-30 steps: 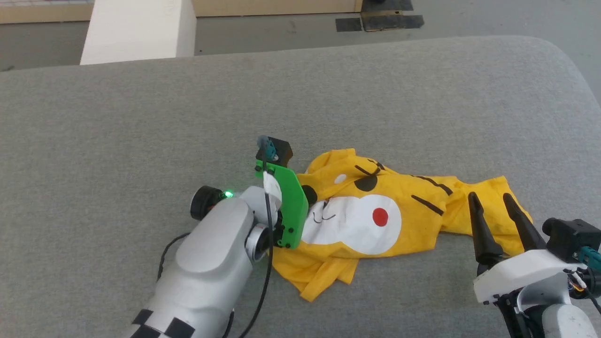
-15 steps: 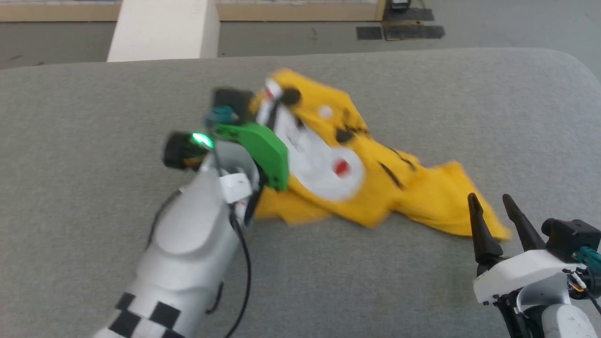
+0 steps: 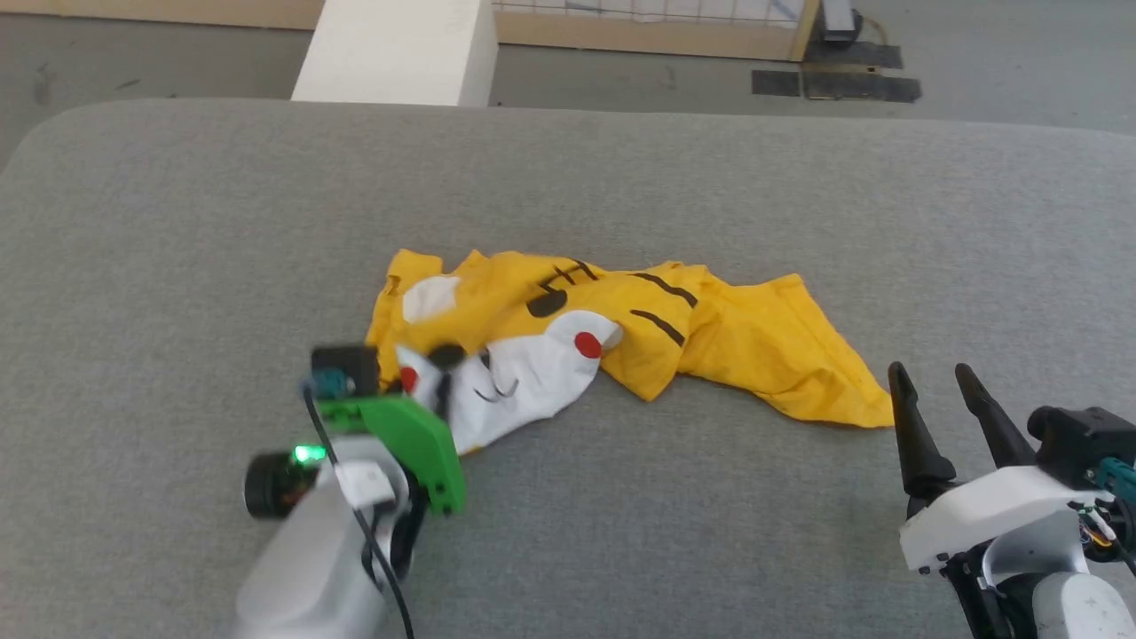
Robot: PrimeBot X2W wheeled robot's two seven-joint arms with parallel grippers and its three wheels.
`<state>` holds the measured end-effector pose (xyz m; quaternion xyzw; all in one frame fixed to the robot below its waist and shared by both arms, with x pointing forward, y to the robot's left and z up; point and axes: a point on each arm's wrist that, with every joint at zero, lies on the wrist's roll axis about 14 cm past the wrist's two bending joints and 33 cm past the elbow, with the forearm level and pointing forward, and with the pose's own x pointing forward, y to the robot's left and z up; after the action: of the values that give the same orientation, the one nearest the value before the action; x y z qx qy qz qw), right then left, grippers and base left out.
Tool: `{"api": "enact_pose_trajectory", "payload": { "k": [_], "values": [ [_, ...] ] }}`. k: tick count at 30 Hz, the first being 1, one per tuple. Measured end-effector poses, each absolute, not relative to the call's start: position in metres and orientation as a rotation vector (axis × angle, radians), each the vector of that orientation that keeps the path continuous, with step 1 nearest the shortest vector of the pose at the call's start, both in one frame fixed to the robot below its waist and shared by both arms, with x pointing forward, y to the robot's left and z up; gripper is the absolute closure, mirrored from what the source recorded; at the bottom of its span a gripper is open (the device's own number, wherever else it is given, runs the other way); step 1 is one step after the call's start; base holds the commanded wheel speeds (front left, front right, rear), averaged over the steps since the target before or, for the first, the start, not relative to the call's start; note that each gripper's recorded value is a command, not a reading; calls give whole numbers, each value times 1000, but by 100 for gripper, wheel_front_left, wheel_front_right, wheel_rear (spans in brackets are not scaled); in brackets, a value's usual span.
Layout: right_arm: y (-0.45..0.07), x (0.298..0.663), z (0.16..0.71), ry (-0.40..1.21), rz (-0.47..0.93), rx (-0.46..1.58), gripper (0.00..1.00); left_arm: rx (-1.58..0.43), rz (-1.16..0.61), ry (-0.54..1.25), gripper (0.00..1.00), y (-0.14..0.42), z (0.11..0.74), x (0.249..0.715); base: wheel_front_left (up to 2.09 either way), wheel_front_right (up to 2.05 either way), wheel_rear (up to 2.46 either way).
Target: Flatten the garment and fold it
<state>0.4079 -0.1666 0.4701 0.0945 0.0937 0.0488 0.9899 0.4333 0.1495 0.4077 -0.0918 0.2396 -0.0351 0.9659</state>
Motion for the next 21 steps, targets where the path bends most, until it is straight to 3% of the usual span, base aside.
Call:
{"api": "enact_pose_trajectory", "payload": {
  "k": [4,8,12,17,21],
  "values": [
    [-143,412,472,204,170,177,0,-228,-51,458,0,153,407,416,0,0,0],
    [-106,417,478,212,279,174,0,-272,33,185,0,175,452,418,0,0,0],
    [-73,429,481,251,375,191,0,-256,97,20,0,195,485,411,0,0,0],
    [-43,436,449,472,464,184,0,-201,155,-121,0,212,523,406,0,0,0],
    [-28,440,424,630,509,148,0,-190,183,-128,0,218,522,398,0,0,0]
  ]
}}
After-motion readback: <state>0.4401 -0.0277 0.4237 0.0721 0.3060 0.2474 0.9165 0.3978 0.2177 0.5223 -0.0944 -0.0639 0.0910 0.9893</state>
